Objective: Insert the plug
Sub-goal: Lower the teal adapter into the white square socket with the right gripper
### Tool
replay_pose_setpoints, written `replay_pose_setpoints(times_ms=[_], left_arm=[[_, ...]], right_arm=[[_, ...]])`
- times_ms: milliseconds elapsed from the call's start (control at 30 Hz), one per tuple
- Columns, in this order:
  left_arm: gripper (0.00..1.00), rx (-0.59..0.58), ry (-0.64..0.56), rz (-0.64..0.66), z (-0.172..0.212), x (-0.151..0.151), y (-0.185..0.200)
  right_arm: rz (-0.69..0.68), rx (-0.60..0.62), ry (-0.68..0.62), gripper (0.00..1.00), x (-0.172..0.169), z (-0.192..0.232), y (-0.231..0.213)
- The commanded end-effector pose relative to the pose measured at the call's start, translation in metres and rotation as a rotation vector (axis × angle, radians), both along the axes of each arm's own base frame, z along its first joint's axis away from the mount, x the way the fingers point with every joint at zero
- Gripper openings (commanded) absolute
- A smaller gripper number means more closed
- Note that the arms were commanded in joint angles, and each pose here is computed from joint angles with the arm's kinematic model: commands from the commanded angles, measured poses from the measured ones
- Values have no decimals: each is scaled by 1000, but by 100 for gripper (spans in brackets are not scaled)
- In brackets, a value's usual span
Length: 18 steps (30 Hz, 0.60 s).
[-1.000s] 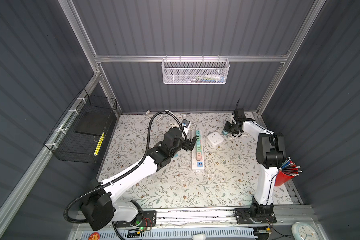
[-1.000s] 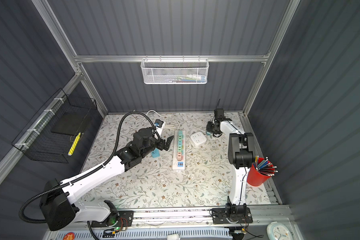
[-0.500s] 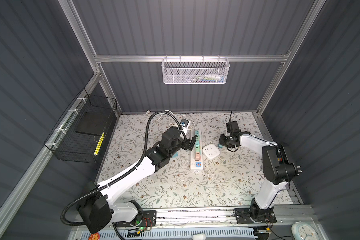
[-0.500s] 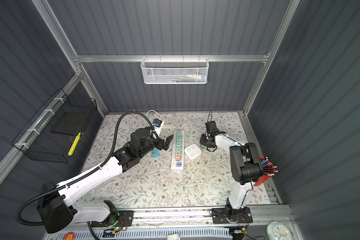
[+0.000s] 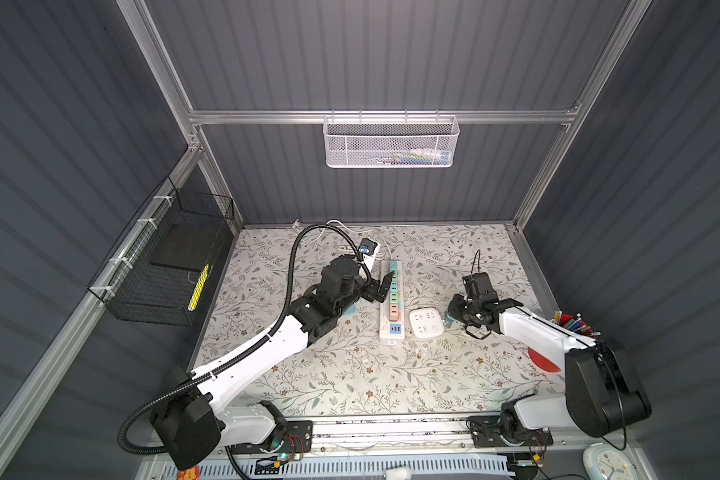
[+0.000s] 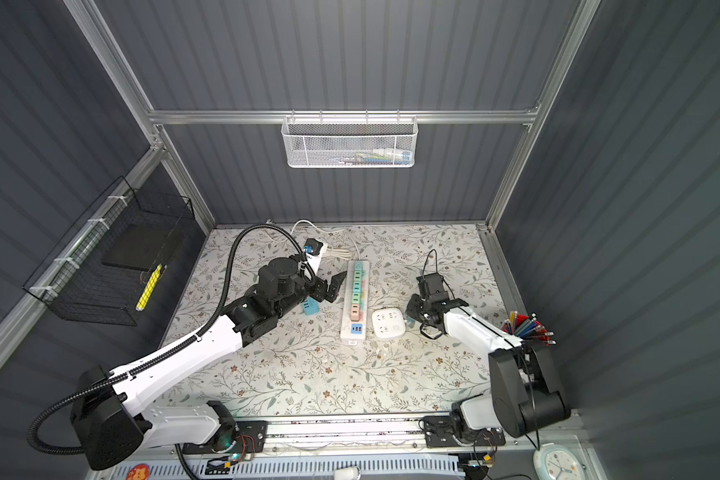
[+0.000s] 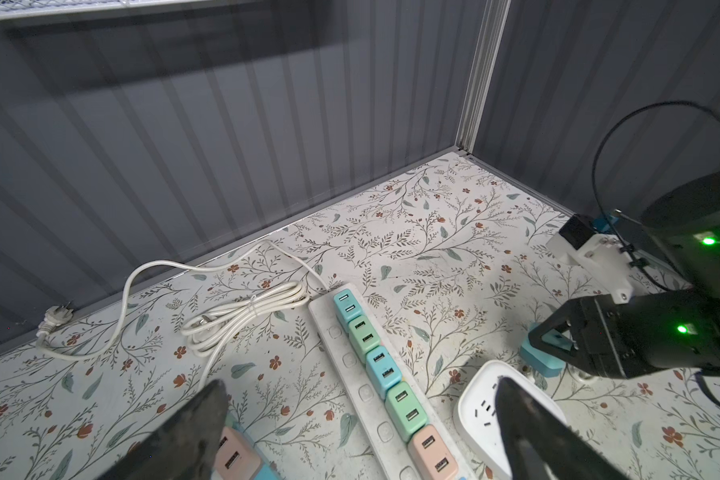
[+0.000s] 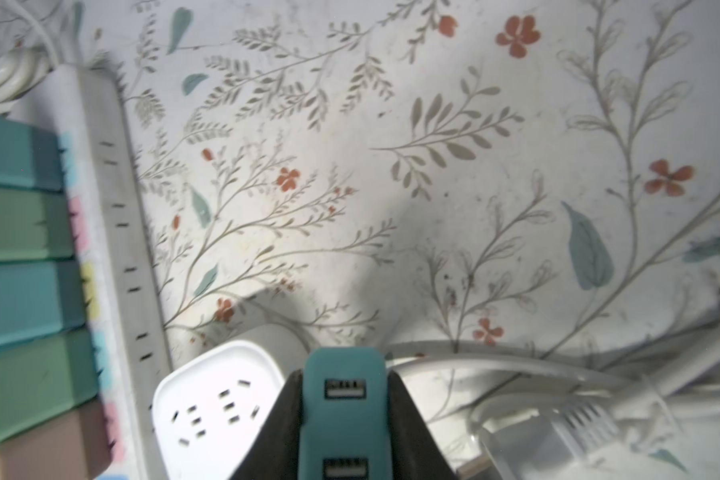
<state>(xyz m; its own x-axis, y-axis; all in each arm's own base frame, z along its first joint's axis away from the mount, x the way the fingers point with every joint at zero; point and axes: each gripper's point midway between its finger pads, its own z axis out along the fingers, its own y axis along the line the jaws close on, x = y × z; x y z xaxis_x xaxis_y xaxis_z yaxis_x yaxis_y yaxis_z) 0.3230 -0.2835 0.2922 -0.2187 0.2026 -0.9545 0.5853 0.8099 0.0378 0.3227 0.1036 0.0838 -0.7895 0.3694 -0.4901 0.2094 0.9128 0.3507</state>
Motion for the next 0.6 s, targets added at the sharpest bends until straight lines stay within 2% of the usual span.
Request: replay_pose_setpoints(times_ms=[0, 200, 367, 567], left_arm=[[100, -21, -11, -9, 7, -5, 2], [100, -30, 1, -21, 4, -6, -1], [100, -47, 3, -29, 5, -8, -2], [100, -45, 1, -45, 4, -12, -5]], right_arm=[[84, -87, -132, 19, -6, 30, 6], [283, -178, -297, 20, -30, 27, 49], [290, -215, -421, 19, -41, 27, 56], [300, -216, -473, 19, -42, 29, 63]])
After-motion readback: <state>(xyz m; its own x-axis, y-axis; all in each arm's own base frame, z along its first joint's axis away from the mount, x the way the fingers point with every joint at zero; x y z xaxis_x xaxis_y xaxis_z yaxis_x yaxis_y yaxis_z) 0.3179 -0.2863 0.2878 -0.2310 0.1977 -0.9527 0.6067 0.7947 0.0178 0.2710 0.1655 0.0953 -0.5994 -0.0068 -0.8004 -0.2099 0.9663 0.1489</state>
